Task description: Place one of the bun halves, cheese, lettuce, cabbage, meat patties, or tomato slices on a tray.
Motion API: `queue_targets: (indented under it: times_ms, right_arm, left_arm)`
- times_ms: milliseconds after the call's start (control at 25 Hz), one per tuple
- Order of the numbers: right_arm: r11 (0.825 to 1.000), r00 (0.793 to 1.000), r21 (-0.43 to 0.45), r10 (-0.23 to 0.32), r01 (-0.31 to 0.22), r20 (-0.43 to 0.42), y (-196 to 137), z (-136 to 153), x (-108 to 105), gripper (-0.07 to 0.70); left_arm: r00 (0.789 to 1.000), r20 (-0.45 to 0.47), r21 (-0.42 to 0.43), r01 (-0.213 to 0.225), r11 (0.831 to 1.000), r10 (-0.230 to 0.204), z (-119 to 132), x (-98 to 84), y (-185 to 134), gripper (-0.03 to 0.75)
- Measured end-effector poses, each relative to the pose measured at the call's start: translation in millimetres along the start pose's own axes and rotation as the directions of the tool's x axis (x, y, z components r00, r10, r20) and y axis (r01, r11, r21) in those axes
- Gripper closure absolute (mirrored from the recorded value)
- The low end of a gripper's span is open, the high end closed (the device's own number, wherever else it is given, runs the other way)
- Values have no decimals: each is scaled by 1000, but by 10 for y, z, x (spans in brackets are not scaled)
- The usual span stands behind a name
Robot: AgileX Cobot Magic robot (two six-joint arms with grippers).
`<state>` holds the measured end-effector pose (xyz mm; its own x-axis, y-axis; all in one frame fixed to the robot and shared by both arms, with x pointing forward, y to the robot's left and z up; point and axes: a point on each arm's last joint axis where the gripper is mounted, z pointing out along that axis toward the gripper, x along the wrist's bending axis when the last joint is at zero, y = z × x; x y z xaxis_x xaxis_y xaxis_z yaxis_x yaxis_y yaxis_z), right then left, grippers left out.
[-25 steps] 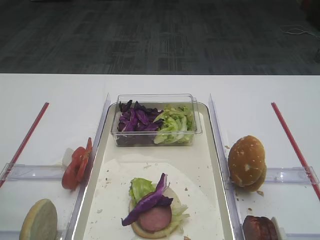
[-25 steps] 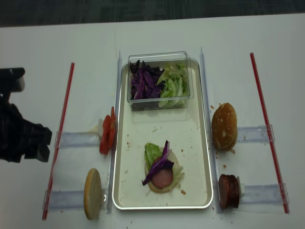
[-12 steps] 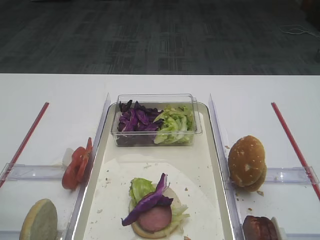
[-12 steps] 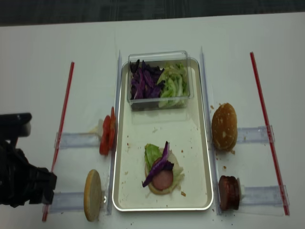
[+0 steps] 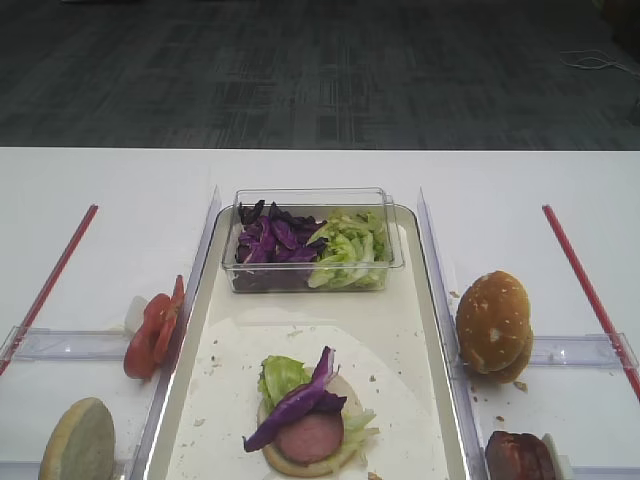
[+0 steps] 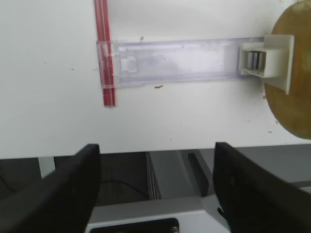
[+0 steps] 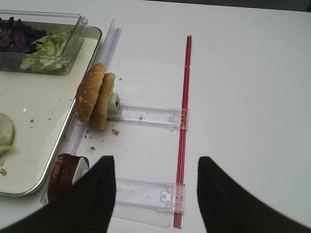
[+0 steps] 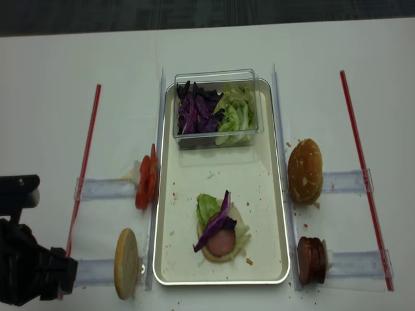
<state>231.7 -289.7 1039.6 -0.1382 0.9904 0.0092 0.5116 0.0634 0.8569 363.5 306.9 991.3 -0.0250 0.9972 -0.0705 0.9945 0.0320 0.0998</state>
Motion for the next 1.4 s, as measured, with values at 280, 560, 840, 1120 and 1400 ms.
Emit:
queue_targets:
  times_ms: [280, 560, 840, 1120, 1400]
  right_arm:
    - [1000, 1000, 0, -2, 2, 0, 0, 0, 0, 241]
    - [1000, 1000, 0, -2, 2, 0, 0, 0, 0, 241]
    - [1000, 1000, 0, -4, 4, 0, 0, 0, 0, 241]
    - [1000, 1000, 0, -4, 4, 0, 0, 0, 0, 241]
    - [1000, 1000, 0, -4, 4, 0, 0, 0, 0, 241]
  left_arm:
    - [1000, -6, -95, -9, 995, 8, -125, -19, -127, 228]
    - [1000, -9, -165, -15, 986, 14, -201, -38, -280, 228]
    - [1000, -13, -217, -20, 976, 18, -259, -47, -343, 229]
    - [1000, -15, -255, -10, 967, 7, -300, -52, -394, 229]
    - [1000, -21, -342, -15, 939, 9, -385, -67, -517, 229]
